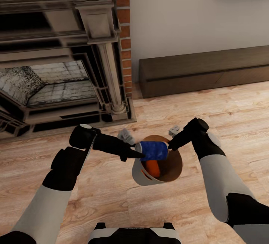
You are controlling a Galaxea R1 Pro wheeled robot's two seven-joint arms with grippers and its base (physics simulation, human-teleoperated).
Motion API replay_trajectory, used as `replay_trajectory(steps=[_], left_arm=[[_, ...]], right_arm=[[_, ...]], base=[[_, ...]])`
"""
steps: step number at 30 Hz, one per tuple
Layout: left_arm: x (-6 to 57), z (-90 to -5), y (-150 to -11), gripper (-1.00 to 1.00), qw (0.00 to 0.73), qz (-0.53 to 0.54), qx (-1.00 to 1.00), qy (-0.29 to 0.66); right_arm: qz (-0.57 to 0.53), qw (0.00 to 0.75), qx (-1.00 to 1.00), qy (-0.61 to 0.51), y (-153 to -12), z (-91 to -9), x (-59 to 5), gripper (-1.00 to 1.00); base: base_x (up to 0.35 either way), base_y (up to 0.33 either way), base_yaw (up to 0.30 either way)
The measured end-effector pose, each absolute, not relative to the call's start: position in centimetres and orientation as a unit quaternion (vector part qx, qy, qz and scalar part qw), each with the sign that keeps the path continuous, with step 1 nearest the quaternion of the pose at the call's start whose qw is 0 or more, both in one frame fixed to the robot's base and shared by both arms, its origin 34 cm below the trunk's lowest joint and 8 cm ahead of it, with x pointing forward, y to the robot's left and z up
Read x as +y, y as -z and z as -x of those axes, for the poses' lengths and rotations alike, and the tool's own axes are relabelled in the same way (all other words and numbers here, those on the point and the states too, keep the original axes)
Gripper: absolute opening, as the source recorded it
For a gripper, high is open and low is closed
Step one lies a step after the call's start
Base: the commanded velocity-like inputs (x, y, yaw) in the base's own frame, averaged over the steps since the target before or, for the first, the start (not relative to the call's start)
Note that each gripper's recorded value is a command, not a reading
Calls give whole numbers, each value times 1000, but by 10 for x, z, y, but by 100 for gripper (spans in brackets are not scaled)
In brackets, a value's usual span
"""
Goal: Put the three can of soda from the living room inside the tash can in the kitchen.
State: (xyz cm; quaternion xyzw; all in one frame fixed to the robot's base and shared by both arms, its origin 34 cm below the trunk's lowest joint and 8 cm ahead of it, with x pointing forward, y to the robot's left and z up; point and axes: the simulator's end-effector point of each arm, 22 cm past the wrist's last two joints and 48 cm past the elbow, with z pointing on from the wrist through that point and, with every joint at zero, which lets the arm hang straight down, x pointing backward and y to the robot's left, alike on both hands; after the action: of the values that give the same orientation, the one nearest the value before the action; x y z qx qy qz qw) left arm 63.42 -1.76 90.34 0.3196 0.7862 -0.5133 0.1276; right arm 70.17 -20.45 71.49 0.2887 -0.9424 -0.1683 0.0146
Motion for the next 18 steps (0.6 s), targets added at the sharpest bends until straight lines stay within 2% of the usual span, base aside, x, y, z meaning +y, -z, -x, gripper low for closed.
replay_trajectory(steps=[13,18], left_arm=[[-8,-645,-857,-100,112,-367,838,388],[-20,-636,-844,-100,87,-378,840,380]], right_arm=[[-307,20,-937,164,-715,-700,-177,-100],[-310,24,-938,156,-714,-699,-179,-100]], base=[[0,0,0],[10,0,0]])
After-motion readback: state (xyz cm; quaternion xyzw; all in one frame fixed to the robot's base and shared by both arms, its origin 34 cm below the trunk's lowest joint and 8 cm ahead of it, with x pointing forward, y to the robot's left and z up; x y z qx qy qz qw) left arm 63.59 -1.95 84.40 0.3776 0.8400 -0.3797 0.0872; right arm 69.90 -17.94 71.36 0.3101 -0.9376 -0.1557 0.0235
